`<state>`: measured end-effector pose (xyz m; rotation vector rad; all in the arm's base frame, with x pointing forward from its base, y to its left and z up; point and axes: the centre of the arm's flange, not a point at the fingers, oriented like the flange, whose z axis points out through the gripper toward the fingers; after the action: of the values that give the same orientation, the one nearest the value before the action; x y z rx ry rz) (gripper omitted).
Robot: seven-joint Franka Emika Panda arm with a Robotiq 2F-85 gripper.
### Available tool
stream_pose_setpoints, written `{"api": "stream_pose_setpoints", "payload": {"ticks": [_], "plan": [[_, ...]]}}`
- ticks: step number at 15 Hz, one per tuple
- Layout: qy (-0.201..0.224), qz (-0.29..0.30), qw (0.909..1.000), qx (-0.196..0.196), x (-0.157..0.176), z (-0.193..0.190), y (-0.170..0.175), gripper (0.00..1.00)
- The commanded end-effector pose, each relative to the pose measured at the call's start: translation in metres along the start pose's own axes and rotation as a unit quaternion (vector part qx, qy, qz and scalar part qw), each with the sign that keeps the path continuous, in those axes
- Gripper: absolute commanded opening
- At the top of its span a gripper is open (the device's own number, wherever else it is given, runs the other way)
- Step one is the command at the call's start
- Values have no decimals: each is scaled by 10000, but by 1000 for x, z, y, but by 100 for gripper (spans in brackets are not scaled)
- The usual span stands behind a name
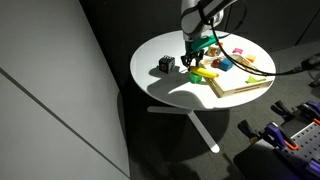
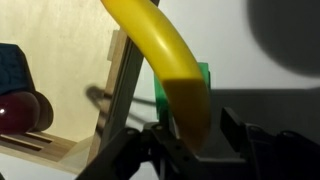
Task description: Put the banana on the green block
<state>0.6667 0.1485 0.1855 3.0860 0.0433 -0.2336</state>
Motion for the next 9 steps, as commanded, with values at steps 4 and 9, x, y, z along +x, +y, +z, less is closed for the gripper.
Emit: {"api": "stream_pose_setpoints", "payload": {"ticks": [4,9], "plan": [[43,38,10000,-1,5,-11,-3,100],[66,-29,9999,111,0,-31,-2,100]]}}
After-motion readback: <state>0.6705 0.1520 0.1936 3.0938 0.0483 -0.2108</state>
